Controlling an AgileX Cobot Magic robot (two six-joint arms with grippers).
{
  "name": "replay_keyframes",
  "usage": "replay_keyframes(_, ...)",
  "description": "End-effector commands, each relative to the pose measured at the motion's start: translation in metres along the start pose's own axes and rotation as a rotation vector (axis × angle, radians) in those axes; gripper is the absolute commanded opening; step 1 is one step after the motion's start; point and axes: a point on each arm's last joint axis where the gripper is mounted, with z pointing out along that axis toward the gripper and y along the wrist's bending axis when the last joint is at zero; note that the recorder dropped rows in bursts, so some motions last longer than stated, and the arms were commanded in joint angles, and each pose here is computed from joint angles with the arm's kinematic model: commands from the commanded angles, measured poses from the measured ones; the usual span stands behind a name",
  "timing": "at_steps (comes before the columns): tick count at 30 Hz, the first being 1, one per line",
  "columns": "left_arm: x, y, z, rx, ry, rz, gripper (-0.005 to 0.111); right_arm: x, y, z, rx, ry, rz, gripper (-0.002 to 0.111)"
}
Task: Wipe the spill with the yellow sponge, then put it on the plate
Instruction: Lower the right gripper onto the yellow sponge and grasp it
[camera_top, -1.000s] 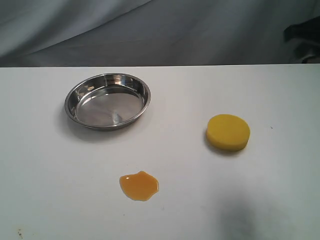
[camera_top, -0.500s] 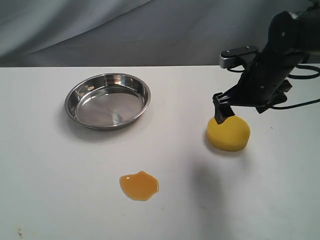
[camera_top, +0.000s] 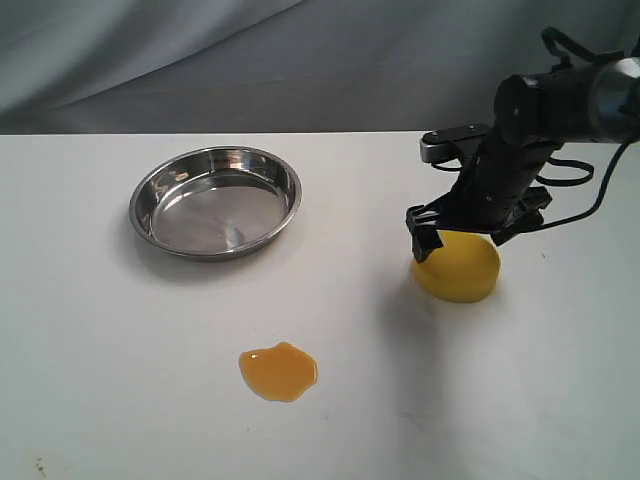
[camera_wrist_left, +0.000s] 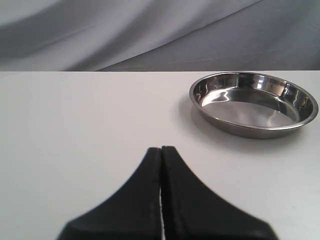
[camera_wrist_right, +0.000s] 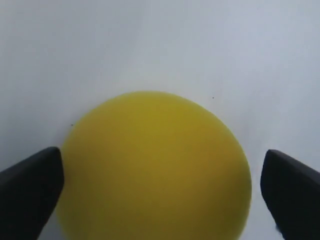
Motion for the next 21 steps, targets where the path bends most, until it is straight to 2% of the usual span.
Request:
replay_keyframes(1, 0.0, 0.0, 0.0, -0.001, -0.013, -0.004, 0.0, 0.0, 0.0, 0.005, 0.005, 0.023, -0.003, 0.082)
replay_keyframes(3, 0.0, 0.0, 0.0, -0.001, -0.013, -0.004, 0.0, 0.001, 0.0, 0.008, 0.005, 0.035, -0.003, 0.069)
replay_keyframes(6, 0.0, 0.0, 0.0, -0.001, -0.013, -0.004, 0.0, 0.002, 0.0, 0.008, 0.005, 0.042, -0.003, 0.041)
replay_keyframes(9, 0.0, 0.0, 0.0, -0.001, -0.013, -0.004, 0.0, 0.004, 0.0, 0.007, 0.004, 0.065, -0.004, -0.001)
replay_keyframes(15, 0.0, 0.0, 0.0, -0.001, -0.013, -0.004, 0.0, 0.007, 0.0, 0.003, 0.002, 0.091, -0.011, 0.0)
replay_keyframes(21, 0.0, 0.0, 0.0, -0.001, -0.013, -0.004, 0.0, 0.004, 0.001, -0.017, 0.003, 0.05, -0.018, 0.0)
